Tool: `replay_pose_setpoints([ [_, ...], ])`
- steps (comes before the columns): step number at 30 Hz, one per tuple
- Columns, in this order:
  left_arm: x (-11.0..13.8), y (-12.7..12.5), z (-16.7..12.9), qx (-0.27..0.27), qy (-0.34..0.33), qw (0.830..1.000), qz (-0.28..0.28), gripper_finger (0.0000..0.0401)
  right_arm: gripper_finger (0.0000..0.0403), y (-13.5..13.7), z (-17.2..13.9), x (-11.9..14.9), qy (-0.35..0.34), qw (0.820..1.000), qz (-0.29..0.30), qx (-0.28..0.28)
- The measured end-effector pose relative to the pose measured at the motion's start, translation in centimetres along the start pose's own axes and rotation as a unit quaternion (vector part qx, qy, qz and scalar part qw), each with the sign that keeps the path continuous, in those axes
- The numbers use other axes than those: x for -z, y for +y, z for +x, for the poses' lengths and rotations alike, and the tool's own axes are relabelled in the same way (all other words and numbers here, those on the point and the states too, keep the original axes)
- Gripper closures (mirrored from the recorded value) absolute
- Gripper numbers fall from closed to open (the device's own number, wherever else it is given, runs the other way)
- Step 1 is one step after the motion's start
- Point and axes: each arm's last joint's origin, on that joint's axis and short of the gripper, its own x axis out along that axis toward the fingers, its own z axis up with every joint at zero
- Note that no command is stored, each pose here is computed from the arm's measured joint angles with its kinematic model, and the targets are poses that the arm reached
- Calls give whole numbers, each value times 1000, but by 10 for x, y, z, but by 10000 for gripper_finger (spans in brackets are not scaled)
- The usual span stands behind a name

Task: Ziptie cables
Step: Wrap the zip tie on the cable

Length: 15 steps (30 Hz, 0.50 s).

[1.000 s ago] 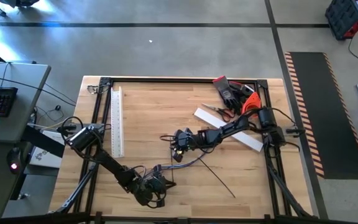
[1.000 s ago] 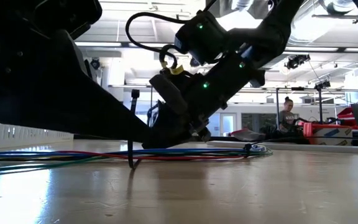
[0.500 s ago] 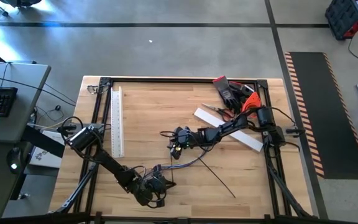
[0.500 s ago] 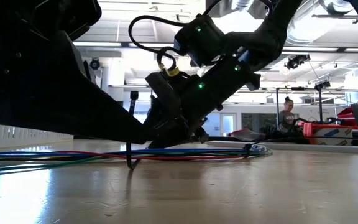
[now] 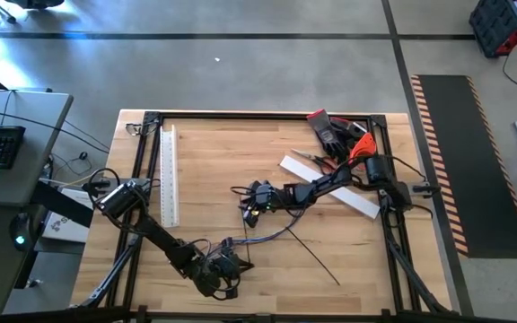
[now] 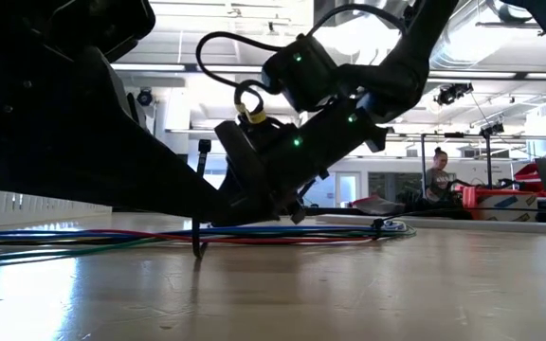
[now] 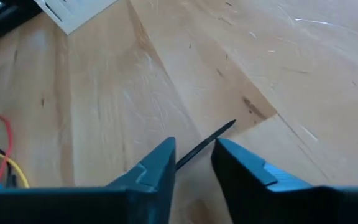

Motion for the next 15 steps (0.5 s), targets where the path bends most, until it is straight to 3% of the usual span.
replay_pose_setpoints([
  [7, 0, 0, 0, 0, 0, 1000, 0, 401, 391, 7, -5, 1, -7, 999, -46, 15],
  [15, 1, 0, 0, -2, 3, 1000, -1, 401, 402, 31, -33, -15, -29, 993, -112, 14],
])
